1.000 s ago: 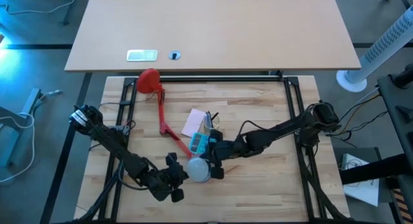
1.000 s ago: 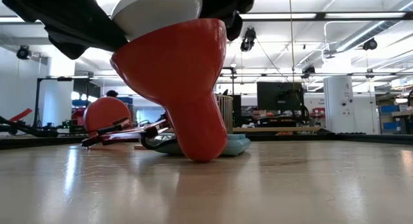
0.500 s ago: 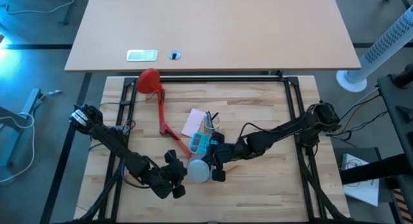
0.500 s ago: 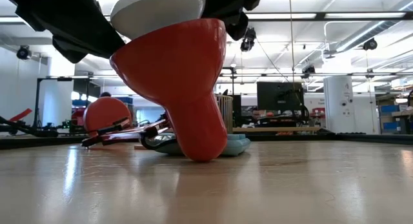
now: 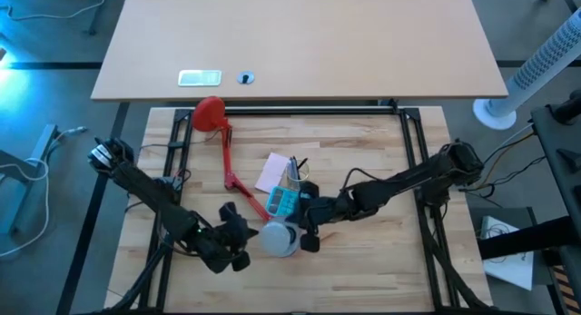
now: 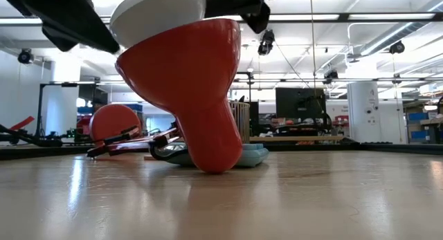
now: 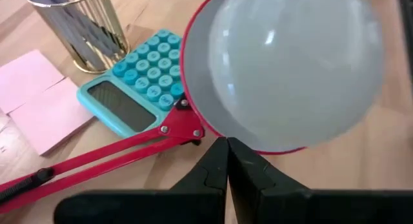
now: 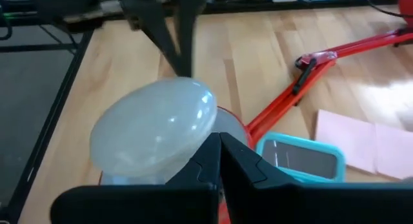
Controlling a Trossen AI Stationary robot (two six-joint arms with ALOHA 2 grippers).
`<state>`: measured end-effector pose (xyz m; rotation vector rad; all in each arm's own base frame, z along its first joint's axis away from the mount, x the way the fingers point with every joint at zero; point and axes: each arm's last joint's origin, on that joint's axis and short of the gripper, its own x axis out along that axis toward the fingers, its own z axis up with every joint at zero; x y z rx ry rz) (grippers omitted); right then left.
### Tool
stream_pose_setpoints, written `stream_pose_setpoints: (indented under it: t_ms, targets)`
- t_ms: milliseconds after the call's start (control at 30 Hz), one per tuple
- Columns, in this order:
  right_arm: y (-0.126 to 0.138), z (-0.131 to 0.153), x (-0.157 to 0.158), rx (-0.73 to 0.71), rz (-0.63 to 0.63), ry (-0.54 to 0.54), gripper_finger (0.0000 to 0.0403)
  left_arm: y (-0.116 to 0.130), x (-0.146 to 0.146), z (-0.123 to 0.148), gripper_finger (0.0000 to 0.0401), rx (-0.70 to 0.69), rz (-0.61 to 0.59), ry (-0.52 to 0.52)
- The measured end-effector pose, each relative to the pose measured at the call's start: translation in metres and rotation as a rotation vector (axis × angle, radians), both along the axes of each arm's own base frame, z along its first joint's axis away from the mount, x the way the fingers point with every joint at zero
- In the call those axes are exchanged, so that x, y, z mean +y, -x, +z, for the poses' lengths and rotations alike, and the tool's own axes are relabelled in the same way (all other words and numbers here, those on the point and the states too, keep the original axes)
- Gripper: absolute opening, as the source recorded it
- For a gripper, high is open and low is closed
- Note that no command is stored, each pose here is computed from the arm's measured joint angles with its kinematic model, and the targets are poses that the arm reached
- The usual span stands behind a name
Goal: Screw lightbulb
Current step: Insert the lightbulb into the red desk lamp
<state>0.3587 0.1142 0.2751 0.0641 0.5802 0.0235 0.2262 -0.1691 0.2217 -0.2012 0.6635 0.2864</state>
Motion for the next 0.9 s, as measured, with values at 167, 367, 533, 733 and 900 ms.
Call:
stream_pose_setpoints:
  t_ms: [167, 367, 533, 733, 900]
  targets:
    - [0.009, 0.012, -0.007, 0.004, -0.015, 0.006, 0.0000, 0.009, -0.012, 0.005, 0.0000, -0.019, -0.070, 0.053]
    - [0.012, 0.011, 0.003, 0.020, 0.088, 0.004, 0.0000, 0.012, -0.024, 0.001, 0.0000, -0.019, -0.102, 0.083]
    - [0.012, 0.000, 0.007, 0.086, 0.066, -0.061, 0.0000, 0.008, -0.016, -0.004, 0.0000, 0.036, -0.106, 0.031]
    - [0.018, 0.001, 0.019, 0.106, 0.033, -0.148, 0.0000, 0.009, -0.008, 0.003, 0.0000, 0.104, -0.184, 0.080]
    - [0.034, 0.017, 0.033, 0.080, 0.042, -0.219, 0.0000, 0.019, -0.002, 0.016, 0.0000, 0.133, -0.231, 0.152]
